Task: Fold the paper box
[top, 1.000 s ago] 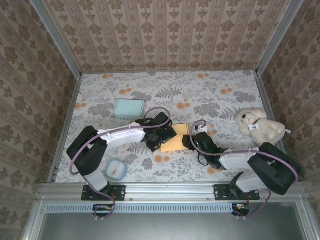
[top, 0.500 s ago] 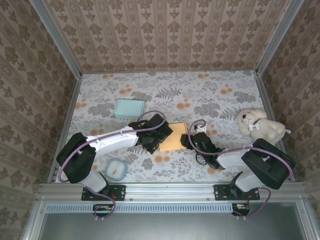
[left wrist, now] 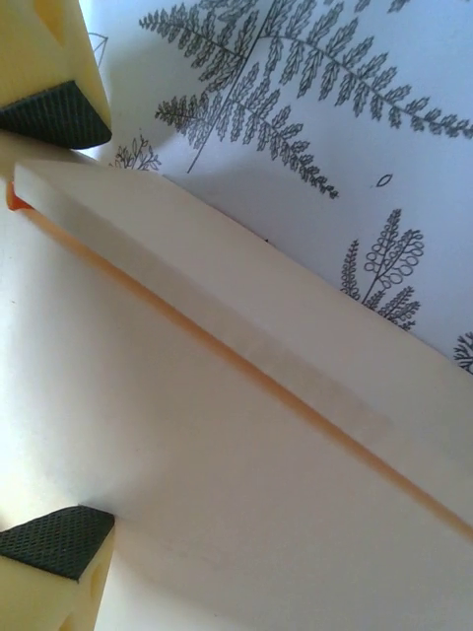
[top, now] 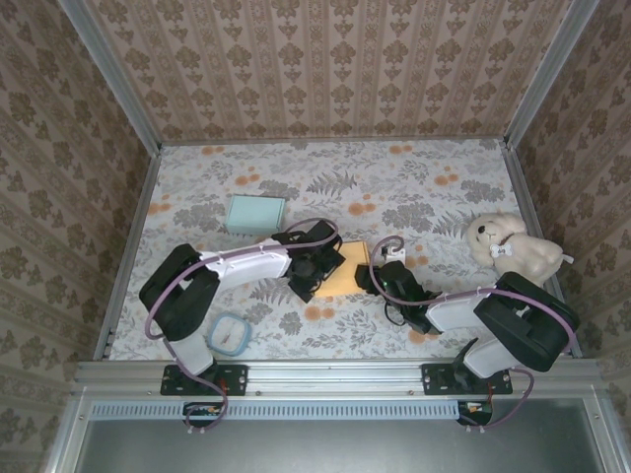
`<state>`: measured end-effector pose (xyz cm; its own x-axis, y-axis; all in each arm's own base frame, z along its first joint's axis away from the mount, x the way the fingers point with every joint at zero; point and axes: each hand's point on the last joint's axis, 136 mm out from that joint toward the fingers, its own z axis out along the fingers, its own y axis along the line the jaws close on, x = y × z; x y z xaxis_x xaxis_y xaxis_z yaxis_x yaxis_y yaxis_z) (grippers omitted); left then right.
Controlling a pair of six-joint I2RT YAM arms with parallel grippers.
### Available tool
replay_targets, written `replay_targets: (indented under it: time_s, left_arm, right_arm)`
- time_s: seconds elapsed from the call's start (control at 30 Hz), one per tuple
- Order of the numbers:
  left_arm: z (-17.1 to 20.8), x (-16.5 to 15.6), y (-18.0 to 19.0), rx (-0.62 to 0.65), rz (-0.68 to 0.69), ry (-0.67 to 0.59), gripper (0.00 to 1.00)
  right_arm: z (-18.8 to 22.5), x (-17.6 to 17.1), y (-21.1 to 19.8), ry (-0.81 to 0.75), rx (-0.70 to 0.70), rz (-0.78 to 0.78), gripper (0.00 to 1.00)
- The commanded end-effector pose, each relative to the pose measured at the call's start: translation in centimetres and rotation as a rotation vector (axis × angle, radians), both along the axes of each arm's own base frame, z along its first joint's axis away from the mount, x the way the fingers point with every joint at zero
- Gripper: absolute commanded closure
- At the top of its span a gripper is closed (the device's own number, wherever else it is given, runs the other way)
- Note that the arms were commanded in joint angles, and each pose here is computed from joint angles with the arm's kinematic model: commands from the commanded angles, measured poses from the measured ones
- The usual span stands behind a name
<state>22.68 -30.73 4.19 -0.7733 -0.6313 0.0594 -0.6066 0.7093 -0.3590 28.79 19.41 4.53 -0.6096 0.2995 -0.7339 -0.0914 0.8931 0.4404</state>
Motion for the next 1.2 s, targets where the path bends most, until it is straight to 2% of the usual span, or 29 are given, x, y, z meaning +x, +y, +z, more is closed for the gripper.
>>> replay_targets:
  time_s: [0.0,0.33,0.63,0.8,1.17]
  left_arm:
    - [-0.7,-0.4,-0.6,-0.002,0.004,0.052,0.06]
    - [-1.4,-0.9,1.9,0.058,0.023,0.049,0.08]
    - [-2.1,-0.9,2.5,0.065,0.023,0.072,0.09]
    - [-2.1,-0.9,2.7,0.069,0.023,0.07,0.09]
    - [-2.2,-1.0,2.4,0.067,0.015,0.081,0.09]
  right_arm:
    - [-2.4,-1.5,-0.2,0.078,-0.056,0.028,0.46]
    - [-1.4,-1.9,-0.6,0.073,-0.102,0.052,0.44]
    - [2.2,-3.1,-1.4,0.031,-0.135,0.075,0.45]
    - [2.0,-3.7,-1.5,0.05,-0.126,0.082,0.46]
    - [1.0,-3.8,1.5,0.077,-0.067,0.194,0.47]
